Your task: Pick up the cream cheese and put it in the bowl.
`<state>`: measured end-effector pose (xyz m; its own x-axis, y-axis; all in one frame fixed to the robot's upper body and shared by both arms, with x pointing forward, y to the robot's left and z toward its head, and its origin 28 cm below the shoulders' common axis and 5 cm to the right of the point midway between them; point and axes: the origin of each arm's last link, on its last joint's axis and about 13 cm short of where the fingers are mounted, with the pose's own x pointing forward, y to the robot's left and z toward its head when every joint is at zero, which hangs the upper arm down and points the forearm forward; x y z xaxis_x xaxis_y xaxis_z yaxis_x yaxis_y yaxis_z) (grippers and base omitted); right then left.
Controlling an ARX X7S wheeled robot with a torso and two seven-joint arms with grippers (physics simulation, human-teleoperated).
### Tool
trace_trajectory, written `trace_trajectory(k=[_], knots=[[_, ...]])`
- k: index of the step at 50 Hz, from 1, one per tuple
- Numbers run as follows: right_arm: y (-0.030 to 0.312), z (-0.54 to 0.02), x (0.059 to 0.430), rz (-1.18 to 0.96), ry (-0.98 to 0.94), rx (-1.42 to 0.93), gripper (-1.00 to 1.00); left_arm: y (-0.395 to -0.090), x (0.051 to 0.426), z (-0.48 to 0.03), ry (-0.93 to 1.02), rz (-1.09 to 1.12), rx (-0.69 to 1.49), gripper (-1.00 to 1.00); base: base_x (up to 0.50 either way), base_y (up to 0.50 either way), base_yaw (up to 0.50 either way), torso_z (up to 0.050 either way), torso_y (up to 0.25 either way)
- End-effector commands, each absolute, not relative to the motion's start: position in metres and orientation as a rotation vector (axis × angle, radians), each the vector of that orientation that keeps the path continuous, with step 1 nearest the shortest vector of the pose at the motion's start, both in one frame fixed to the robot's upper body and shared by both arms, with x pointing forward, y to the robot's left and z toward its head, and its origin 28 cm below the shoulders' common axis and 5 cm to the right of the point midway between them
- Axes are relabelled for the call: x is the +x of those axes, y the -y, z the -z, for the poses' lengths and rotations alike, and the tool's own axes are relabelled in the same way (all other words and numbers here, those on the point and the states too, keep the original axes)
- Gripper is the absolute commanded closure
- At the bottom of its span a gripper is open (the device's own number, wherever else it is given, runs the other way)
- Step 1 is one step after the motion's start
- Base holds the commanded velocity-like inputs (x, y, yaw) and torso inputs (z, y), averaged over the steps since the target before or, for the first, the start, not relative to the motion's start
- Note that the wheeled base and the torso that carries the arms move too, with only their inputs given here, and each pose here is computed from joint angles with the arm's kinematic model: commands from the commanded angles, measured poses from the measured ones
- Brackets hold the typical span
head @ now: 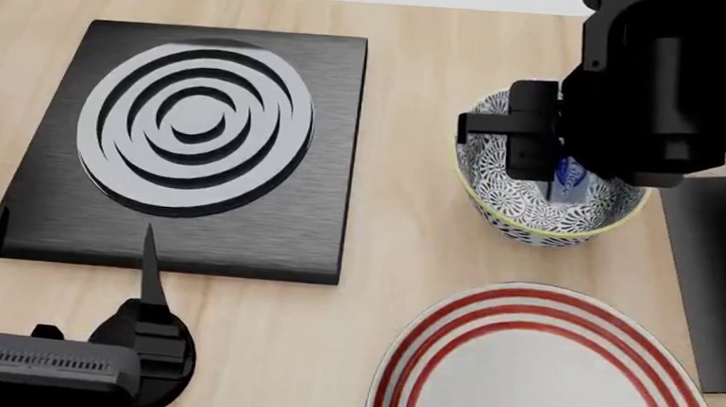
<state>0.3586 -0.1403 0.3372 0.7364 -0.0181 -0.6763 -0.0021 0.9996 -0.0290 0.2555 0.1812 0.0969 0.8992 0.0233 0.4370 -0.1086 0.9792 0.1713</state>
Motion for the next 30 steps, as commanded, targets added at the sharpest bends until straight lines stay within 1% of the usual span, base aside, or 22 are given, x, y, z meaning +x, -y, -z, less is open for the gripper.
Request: trace_trajectory(k=[1,30], knots=[[0.141,-0.34,0.366,0.023,-0.726,-0.038,1.0,-0.179,0.255,-0.095,0.457,-0.069,0.216,-1.0,0.0,0.0,0.0,0.0,0.0],[0.141,-0.32,0.384,0.041,-0.764,-0.036,1.0,-0.181,0.254,-0.097,0.458,-0.07,0.199,-1.0,0.0,0.0,0.0,0.0,0.0]])
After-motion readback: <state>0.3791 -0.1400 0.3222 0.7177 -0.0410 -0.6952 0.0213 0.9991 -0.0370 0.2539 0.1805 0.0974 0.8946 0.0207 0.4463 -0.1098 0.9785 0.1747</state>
